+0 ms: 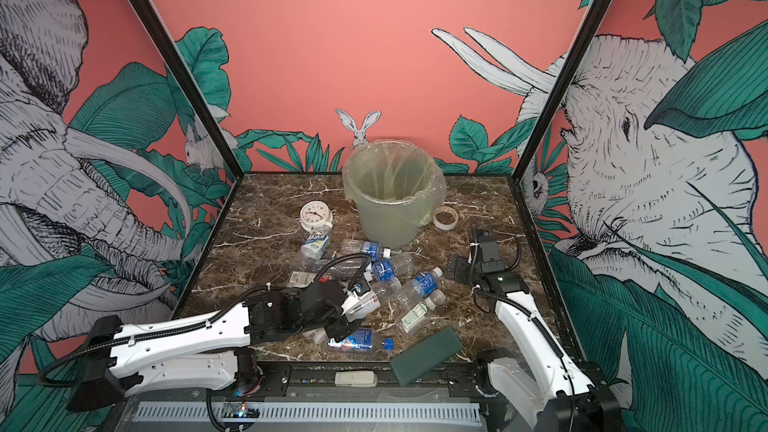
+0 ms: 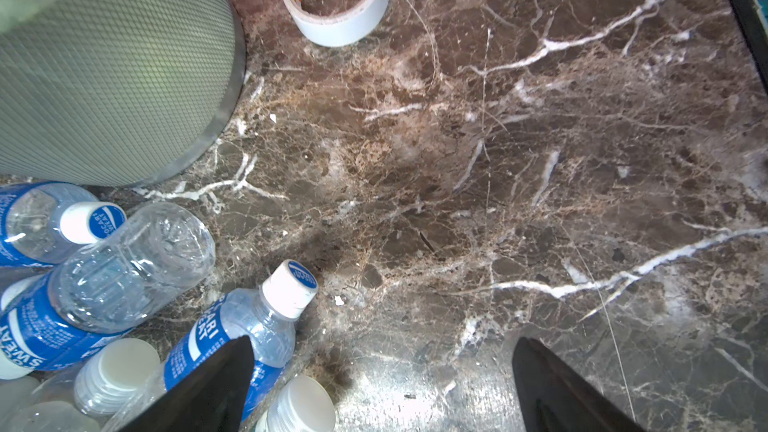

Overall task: Throw the plastic bottles in the bin
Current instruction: 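Reach the left gripper to the FIJI bottle while the right arm advances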

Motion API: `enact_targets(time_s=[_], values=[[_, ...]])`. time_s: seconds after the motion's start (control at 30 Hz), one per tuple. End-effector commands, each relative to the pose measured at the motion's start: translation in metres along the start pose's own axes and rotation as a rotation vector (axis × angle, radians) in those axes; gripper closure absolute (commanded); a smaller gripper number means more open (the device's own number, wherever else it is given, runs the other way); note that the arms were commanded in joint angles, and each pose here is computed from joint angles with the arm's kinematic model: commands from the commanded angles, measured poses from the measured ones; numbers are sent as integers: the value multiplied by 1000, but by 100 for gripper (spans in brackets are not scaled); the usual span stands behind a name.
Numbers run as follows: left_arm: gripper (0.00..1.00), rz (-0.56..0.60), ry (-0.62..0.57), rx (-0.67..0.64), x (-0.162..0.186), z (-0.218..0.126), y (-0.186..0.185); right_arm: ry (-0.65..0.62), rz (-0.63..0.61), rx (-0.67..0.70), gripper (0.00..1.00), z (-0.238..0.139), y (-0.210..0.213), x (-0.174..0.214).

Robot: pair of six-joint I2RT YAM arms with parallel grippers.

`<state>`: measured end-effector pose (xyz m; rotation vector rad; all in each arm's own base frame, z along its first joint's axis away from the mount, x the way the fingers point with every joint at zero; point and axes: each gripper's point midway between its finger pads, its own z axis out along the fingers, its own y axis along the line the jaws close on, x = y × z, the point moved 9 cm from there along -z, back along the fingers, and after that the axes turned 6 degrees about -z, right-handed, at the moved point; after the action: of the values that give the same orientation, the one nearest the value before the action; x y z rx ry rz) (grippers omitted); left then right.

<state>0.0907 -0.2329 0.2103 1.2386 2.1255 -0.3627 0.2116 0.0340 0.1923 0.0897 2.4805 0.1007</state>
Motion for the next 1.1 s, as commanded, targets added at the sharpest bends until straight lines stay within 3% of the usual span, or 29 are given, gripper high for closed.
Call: enact_targets(time_s=[0.0, 0.8, 1.07], values=[[13, 63, 66, -10, 0, -1, -8, -14, -14, -7, 1, 1, 1, 0], [16, 187, 248, 159, 13, 15, -39, 10, -14, -4, 1, 8, 0, 8], [16, 227, 351, 160, 19, 29, -43, 14, -17, -19, 1, 8, 2, 8]])
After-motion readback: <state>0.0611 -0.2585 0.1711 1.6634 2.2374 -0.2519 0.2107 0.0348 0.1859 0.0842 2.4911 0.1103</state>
